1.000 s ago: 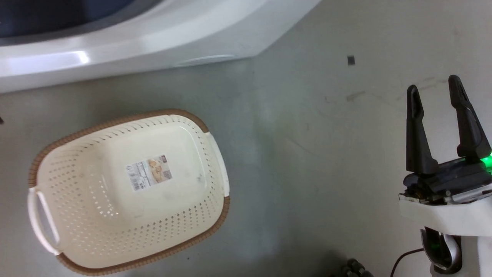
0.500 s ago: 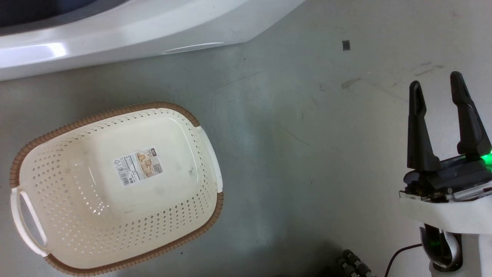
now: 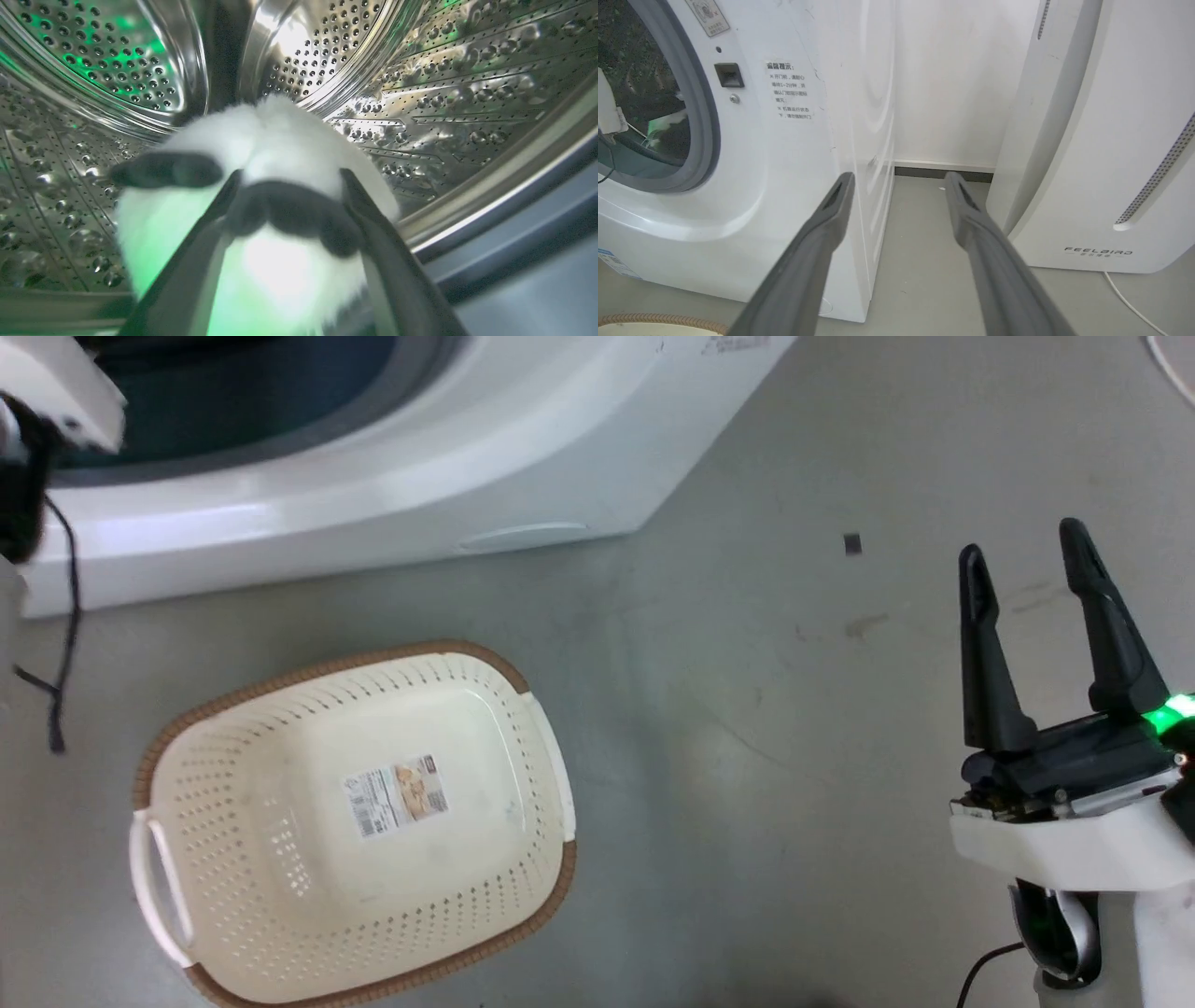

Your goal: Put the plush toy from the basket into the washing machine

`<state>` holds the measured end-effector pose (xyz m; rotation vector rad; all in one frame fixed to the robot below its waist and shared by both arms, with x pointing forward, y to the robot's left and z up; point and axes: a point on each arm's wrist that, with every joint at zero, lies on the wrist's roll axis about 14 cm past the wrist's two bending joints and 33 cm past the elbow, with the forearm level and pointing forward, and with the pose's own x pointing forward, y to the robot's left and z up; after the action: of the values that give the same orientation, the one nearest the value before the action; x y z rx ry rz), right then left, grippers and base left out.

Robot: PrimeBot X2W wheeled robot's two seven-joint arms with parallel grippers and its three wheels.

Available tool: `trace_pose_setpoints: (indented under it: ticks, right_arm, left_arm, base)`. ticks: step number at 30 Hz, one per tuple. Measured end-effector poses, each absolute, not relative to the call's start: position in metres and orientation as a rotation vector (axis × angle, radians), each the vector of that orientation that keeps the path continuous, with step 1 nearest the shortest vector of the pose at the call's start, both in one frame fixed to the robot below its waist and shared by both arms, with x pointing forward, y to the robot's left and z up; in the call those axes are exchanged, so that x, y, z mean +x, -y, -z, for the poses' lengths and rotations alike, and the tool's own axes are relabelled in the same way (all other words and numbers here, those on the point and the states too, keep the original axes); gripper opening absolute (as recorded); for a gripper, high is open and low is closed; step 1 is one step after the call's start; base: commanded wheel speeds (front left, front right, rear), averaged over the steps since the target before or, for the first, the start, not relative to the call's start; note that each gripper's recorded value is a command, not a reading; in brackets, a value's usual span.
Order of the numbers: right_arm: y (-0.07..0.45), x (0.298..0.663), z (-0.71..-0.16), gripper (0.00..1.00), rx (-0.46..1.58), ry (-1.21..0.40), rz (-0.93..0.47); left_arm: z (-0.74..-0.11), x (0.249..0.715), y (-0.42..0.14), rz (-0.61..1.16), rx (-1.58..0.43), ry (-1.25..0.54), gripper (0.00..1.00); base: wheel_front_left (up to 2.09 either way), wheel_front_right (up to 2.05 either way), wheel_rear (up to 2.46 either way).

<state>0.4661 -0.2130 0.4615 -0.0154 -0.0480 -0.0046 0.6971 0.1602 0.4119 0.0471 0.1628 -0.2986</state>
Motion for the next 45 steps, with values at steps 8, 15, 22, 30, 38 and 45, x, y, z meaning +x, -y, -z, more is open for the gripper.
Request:
trace_pose_setpoints:
  ticks: [8, 15, 22, 30, 38, 45]
  right_arm:
    - [0.199, 0.454, -0.498, 1.0, -0.021, 0.122, -0.031]
    - [0.184, 0.434, -0.525, 1.0, -0.007, 0.177, -0.067]
    - [0.171, 0.416, -0.549, 1.0, 0.007, 0.232, -0.101]
    - [0.165, 0.397, -0.557, 1.0, 0.041, 0.246, -0.116]
    - [0.162, 0.383, -0.563, 1.0, 0.061, 0.258, -0.125]
    - [0.159, 0.373, -0.556, 1.0, 0.063, 0.237, -0.133]
  left_arm:
    - [-0.47, 0.646, -0.155, 0.285, -0.028, -0.058, 1.0]
    - [-0.516, 0.573, -0.157, 0.247, -0.065, 0.06, 1.0]
    - [-0.555, 0.505, -0.172, 0.166, -0.086, 0.177, 1.0]
    - [-0.546, 0.437, -0.195, 0.058, -0.095, 0.164, 1.0]
    - [-0.531, 0.392, -0.195, 0.023, -0.095, 0.131, 1.0]
    - [-0.513, 0.369, -0.185, 0.039, -0.074, 0.081, 1.0]
  base:
    - [0.0, 0.0, 0.0]
    - [0.0, 0.0, 0.0]
    - [0.0, 0.0, 0.0]
    - [0.0, 0.0, 0.0]
    - [0.0, 0.0, 0.0]
    - [0.0, 0.0, 0.0]
